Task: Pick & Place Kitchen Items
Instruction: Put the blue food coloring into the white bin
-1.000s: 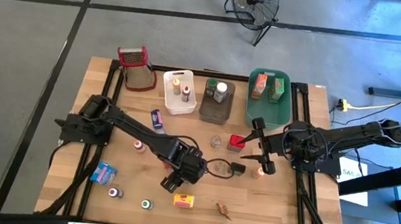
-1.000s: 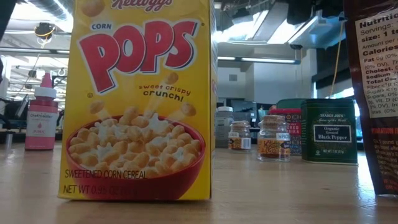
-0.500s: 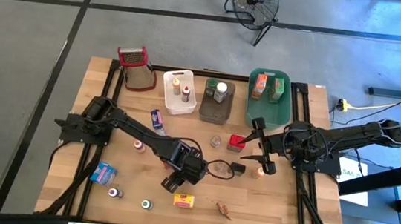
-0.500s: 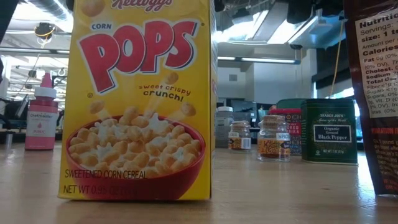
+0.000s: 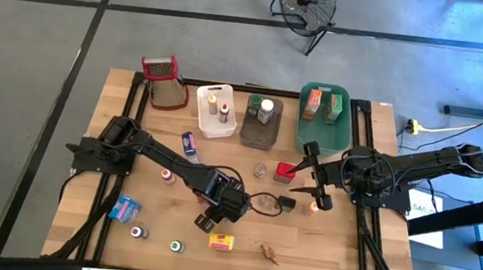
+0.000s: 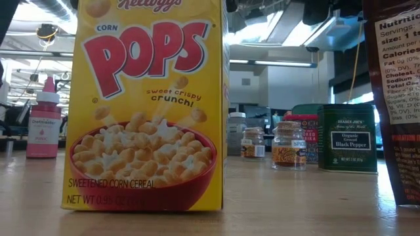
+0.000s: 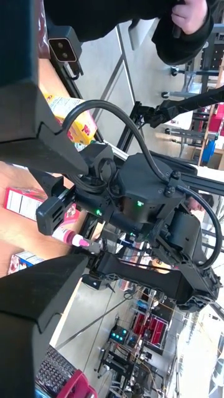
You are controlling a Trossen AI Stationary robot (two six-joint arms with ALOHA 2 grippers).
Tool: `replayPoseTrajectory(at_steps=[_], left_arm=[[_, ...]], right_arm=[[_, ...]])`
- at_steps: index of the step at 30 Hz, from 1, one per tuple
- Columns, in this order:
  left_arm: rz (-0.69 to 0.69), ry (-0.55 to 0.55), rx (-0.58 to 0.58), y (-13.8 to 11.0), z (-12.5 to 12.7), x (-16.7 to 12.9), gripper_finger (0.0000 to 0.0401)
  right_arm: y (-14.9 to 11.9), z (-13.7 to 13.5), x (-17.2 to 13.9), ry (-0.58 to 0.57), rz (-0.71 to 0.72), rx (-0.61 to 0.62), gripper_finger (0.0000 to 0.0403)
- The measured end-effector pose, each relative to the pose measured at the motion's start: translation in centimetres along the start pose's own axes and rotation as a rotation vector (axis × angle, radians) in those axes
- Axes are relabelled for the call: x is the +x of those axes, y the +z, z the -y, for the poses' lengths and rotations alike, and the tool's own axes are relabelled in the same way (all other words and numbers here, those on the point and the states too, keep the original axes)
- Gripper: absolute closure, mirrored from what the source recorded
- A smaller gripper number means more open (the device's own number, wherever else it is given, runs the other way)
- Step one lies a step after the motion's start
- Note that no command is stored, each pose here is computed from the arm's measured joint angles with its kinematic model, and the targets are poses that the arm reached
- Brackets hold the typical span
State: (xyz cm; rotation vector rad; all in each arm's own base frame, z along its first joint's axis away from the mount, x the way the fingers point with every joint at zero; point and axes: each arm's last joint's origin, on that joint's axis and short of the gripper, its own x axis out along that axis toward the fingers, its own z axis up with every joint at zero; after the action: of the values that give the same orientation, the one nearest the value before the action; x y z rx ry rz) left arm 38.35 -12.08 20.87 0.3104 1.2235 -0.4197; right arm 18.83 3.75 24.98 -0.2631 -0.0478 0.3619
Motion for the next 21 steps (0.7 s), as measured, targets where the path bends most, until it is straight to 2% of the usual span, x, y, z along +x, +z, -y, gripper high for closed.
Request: replayPoseTrajectory(at_steps=[11,21], left_arm=[[0.007,0.009,0.008,0.4,-0.1,-0.7,0.0257],[-0.024,0.128,0.034,1.7,-0.1,-3.8,0.0257]], right_arm=[[0.0,0.0,0.0,-0.002,-0.005,0.000,0.0178],[0.0,-0.1,0.0,0.014,0.000,0.011,0.0178]])
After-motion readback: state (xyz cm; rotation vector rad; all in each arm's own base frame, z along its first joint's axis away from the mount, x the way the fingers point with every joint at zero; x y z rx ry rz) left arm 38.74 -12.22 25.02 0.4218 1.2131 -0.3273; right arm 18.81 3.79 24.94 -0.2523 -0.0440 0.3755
